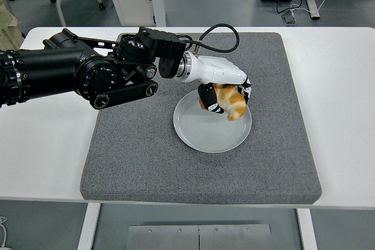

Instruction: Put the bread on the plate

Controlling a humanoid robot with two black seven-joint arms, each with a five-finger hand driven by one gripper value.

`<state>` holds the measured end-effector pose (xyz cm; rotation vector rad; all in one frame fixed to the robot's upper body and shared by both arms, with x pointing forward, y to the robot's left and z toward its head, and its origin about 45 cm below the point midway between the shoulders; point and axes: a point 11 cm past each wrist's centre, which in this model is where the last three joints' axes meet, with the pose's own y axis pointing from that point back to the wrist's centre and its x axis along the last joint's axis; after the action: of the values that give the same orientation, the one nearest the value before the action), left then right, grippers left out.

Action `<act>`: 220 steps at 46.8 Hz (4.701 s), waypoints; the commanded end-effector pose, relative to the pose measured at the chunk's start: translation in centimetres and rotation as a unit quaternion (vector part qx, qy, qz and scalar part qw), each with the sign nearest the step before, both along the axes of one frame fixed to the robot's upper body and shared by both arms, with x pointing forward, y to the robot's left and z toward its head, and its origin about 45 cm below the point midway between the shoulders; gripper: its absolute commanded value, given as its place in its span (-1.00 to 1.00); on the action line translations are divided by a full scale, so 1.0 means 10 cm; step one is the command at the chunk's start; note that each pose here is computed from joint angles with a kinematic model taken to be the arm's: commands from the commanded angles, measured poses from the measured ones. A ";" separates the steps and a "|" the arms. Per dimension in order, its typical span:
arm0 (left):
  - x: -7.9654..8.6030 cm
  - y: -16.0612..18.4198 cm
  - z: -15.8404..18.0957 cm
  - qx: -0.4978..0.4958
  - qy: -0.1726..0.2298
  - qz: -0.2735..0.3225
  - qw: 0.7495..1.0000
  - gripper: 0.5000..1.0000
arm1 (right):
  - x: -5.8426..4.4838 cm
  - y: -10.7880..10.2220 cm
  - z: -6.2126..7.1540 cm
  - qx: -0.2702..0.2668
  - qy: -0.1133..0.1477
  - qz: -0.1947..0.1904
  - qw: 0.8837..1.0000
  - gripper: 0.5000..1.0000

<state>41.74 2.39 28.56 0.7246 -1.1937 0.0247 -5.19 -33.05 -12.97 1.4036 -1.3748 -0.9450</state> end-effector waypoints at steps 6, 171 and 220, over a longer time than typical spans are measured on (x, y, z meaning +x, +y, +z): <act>-0.02 0.06 -0.17 0.000 0.013 0.007 1.000 -1.00 | 0.00 0.00 0.00 0.000 0.000 0.000 1.000 1.00; 1.28 2.06 0.33 -0.668 0.267 0.450 0.529 0.90 | 0.00 0.00 0.00 -0.001 0.000 0.000 1.000 1.00; 1.01 2.25 -0.54 -0.696 0.334 0.478 0.419 0.89 | -0.01 0.04 0.00 0.007 0.000 -0.003 1.000 1.00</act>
<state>52.02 25.31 23.57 -0.2841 0.4132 1.4195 -5.16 -32.62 -13.00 1.4140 -1.3732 -0.9595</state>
